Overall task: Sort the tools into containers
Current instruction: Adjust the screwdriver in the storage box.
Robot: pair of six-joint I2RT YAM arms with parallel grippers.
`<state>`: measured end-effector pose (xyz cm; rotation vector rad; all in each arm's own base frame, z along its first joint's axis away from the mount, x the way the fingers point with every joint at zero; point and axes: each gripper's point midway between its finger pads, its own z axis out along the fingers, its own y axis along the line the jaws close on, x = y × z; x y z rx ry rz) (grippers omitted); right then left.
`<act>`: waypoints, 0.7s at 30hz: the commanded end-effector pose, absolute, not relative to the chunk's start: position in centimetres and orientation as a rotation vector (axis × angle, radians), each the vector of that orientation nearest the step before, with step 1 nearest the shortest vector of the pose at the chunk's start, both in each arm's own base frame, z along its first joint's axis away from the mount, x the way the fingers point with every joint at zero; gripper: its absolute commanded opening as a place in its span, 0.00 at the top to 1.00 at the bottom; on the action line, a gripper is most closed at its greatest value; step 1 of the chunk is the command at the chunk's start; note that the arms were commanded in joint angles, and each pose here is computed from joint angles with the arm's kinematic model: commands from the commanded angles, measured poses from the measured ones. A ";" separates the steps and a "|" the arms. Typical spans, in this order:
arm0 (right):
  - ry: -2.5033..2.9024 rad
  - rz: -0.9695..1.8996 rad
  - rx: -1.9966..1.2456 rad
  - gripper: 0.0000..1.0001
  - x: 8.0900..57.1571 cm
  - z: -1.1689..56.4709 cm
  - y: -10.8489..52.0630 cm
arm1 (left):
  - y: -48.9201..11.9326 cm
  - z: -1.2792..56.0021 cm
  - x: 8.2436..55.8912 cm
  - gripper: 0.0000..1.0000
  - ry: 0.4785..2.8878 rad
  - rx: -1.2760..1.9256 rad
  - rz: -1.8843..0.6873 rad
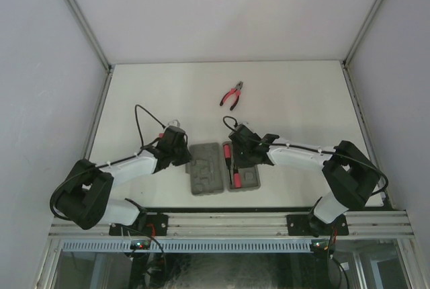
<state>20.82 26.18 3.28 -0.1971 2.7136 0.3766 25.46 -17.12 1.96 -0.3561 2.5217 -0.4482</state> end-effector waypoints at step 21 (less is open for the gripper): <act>2.693 0.405 -0.239 0.82 21.1 6.0 27.1 | -16.1 1.8 23.7 1.00 2.481 -0.536 -0.433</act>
